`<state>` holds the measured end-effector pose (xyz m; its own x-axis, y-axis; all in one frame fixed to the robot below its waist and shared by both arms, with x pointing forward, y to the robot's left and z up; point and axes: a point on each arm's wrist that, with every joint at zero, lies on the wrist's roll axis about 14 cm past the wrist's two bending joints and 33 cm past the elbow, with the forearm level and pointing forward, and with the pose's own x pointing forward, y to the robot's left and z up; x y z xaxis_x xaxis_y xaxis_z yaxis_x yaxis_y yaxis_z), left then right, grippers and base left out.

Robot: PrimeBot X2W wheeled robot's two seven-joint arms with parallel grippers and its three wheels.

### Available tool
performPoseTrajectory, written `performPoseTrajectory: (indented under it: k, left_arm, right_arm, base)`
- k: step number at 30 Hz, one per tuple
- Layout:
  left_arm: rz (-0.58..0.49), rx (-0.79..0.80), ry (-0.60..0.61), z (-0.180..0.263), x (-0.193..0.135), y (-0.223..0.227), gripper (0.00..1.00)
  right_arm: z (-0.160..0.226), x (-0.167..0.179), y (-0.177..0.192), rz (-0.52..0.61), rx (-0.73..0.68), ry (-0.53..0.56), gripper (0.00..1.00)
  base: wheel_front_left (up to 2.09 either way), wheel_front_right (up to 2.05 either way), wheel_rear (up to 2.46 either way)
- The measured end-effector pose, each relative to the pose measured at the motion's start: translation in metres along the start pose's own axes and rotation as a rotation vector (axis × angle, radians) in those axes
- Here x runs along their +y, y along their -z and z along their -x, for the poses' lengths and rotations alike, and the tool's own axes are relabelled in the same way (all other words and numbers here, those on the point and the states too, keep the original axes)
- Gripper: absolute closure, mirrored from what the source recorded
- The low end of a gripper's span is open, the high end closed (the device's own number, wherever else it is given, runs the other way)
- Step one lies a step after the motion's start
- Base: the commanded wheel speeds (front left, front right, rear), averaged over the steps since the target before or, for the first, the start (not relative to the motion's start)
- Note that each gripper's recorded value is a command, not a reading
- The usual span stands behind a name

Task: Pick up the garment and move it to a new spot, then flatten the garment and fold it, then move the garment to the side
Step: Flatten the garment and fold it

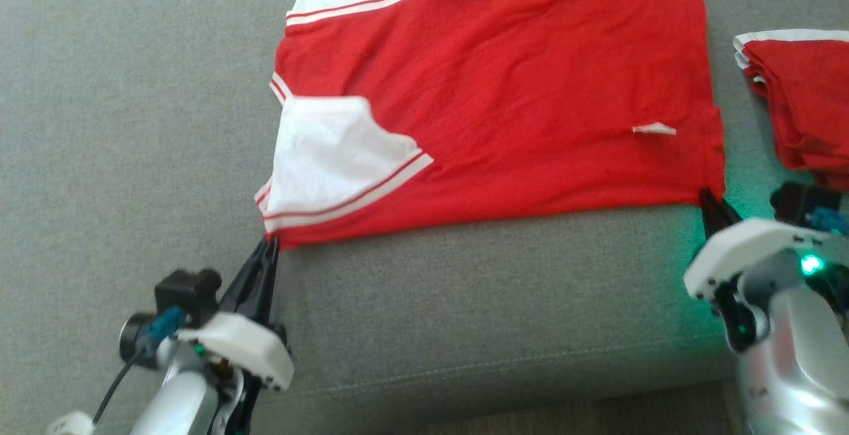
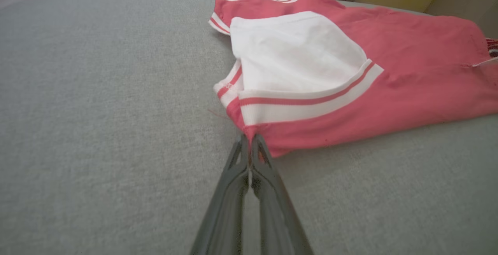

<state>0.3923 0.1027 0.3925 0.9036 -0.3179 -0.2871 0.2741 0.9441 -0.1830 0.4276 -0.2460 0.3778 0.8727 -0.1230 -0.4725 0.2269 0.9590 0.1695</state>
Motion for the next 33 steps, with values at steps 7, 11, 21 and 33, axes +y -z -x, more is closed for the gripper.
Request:
performPoseTrajectory:
  k: [7,11,21,33]
  left_arm:
    - [0.018,0.063,-0.001,0.029,-0.005,0.006,1.0]
    - [0.04,0.138,0.003,0.048,-0.01,0.016,1.0]
    - [0.073,0.252,-0.066,0.073,-0.009,0.028,0.0]
    - [-0.25,-0.109,0.155,-0.029,-0.02,-0.149,0.0]
  right_arm:
    - [0.025,-0.034,0.017,0.032,0.075,0.059,1.0]
    - [0.036,-0.042,0.023,0.054,0.11,0.068,1.0]
    - [0.052,-0.051,0.008,0.088,0.071,0.103,0.0]
    - [0.051,-0.004,-0.039,0.161,-0.101,-0.01,0.0]
  base:
    - [0.0,0.0,0.0]
    - [0.0,0.0,0.0]
    - [0.0,0.0,0.0]
    - [0.0,0.0,0.0]
